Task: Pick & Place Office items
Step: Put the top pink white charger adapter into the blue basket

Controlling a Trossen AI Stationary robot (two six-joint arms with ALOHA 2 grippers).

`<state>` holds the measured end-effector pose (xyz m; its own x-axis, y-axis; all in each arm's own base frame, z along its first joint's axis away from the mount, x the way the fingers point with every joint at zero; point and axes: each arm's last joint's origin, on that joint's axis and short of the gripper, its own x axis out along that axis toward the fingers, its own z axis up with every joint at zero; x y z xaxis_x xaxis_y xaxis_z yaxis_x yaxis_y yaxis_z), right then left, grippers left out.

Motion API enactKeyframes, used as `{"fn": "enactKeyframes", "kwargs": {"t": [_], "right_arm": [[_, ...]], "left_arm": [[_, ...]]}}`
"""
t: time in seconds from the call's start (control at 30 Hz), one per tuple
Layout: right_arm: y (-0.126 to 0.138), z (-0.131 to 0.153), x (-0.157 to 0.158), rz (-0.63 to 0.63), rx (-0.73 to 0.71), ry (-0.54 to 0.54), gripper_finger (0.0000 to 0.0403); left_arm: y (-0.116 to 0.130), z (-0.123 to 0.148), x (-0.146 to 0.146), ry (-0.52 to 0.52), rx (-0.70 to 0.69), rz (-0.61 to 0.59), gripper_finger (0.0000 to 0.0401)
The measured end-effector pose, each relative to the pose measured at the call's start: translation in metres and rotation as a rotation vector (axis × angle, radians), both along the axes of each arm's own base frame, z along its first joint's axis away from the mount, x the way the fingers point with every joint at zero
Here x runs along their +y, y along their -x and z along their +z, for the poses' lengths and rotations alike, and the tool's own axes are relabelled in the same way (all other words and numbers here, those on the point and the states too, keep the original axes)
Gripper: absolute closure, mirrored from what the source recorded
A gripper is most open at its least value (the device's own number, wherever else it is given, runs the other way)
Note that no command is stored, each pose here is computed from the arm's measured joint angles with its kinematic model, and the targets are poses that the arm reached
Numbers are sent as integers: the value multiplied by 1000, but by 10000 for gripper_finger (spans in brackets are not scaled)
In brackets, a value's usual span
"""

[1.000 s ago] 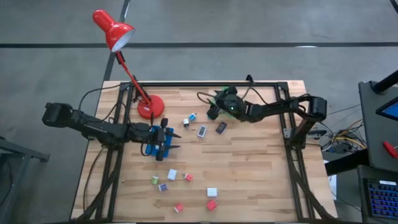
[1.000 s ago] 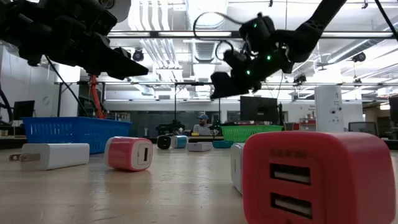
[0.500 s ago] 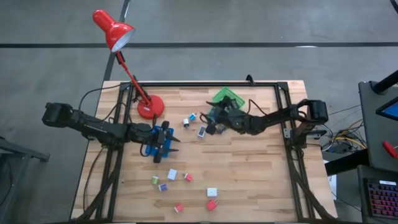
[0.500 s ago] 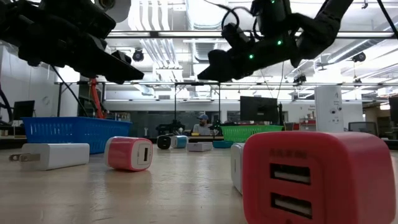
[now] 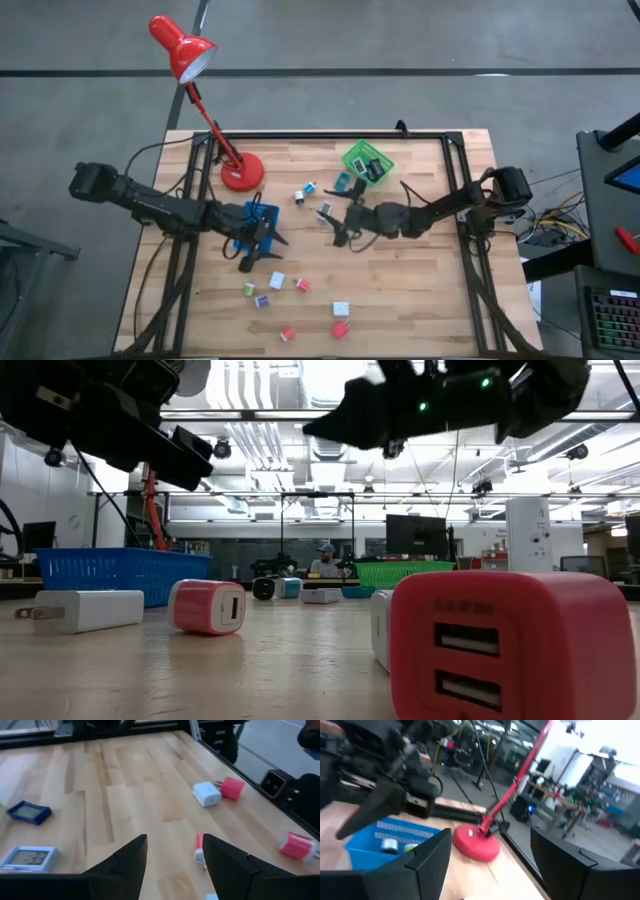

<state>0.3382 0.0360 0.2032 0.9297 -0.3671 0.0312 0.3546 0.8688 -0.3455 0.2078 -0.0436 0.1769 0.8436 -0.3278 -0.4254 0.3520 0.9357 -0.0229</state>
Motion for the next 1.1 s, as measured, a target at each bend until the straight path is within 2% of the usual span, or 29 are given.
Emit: {"fn": "enactKeyframes", "kwargs": {"t": [0.27,0.5,0.67,0.83,1.1], "right_arm": [[13,1,32,101,-59,14,138],[42,3,49,179,-59,-34,138],[73,7,48,229,-53,-113,138],[105,10,40,372,-47,-216,140],[148,5,25,435,-96,-246,154]], "left_arm": [[2,-1,-9,25,29,-23,206],[3,-1,-10,27,31,-23,206],[3,-1,-10,27,31,-22,206],[2,0,-10,27,26,-21,206],[1,2,-10,41,28,-13,206]]}}
